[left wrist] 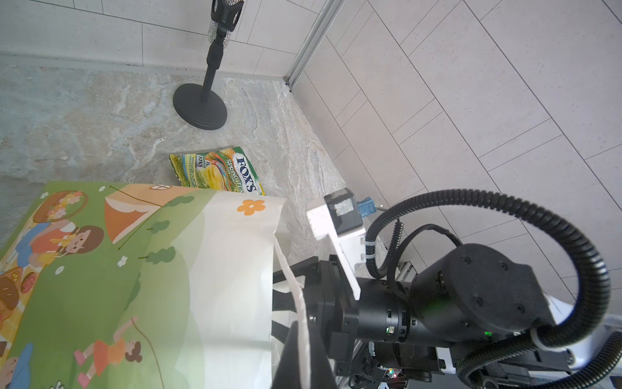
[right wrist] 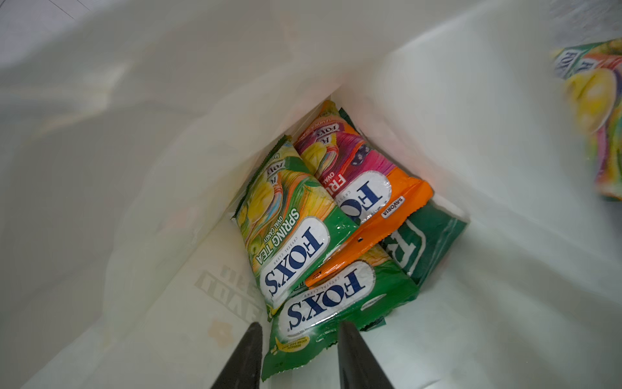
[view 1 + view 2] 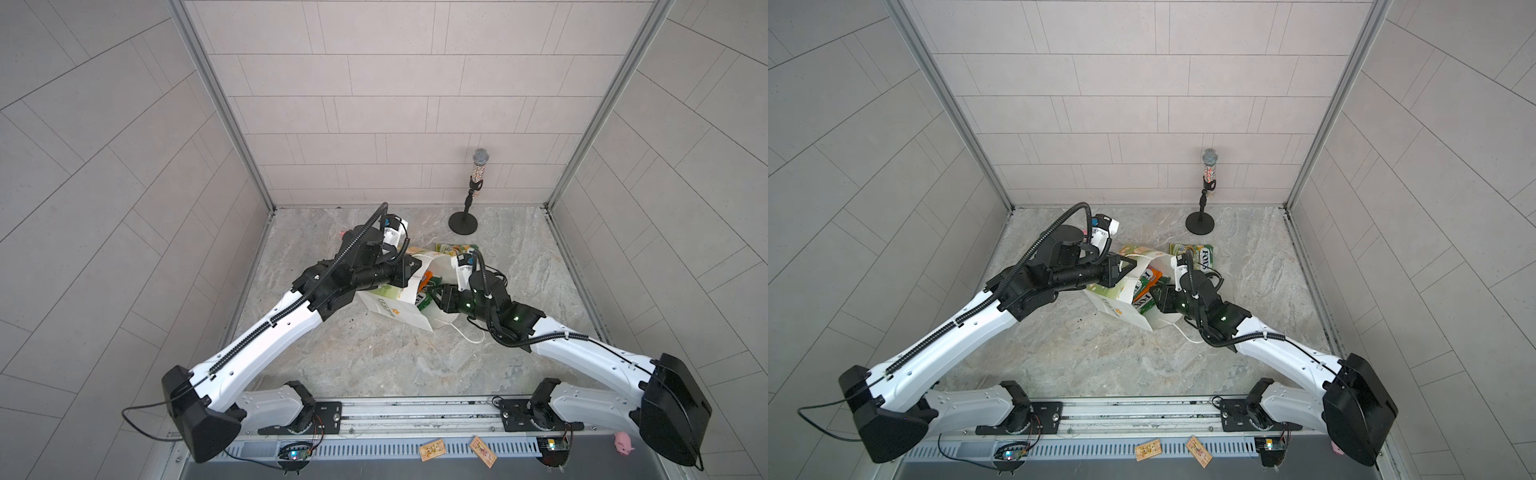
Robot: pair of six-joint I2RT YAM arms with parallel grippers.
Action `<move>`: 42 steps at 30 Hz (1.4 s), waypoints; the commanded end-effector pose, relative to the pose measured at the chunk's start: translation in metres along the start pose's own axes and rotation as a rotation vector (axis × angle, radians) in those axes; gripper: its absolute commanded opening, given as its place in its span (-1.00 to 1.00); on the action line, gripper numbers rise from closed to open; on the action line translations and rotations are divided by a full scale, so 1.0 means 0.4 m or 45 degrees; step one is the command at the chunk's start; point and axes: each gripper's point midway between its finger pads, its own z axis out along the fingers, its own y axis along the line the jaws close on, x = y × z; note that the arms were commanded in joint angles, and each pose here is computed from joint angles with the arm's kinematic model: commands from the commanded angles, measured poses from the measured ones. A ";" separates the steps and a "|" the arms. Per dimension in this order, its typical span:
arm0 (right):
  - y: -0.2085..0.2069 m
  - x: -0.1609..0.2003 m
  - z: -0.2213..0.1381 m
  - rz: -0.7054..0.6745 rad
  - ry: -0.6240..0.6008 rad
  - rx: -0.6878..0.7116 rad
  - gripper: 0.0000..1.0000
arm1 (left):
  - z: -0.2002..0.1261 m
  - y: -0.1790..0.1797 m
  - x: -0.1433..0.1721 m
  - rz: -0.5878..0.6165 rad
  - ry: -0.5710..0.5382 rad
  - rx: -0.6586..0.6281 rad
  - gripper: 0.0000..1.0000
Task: Take the snacks out of the paper bag
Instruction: Pick up the snack from the paper bag.
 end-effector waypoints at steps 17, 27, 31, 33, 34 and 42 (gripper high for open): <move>0.013 0.051 0.100 0.144 -0.034 0.095 -0.20 | -0.003 -0.004 -0.035 0.012 -0.053 -0.029 -1.00; -0.039 0.043 0.114 0.329 -0.112 0.215 -0.07 | -0.001 -0.004 -0.033 0.017 -0.041 -0.031 -1.00; -0.058 0.042 0.113 0.374 -0.141 0.254 0.04 | -0.007 -0.007 -0.037 0.018 -0.047 -0.030 -1.00; -0.063 0.042 0.120 0.381 -0.152 0.258 0.07 | -0.006 -0.007 -0.034 0.018 -0.044 -0.030 -1.00; -0.061 0.040 0.127 0.380 -0.152 0.251 0.07 | -0.007 -0.006 -0.035 0.018 -0.045 -0.032 -1.00; -0.035 0.051 0.191 0.452 -0.103 0.211 0.03 | -0.007 -0.009 -0.034 0.021 -0.037 -0.030 -1.00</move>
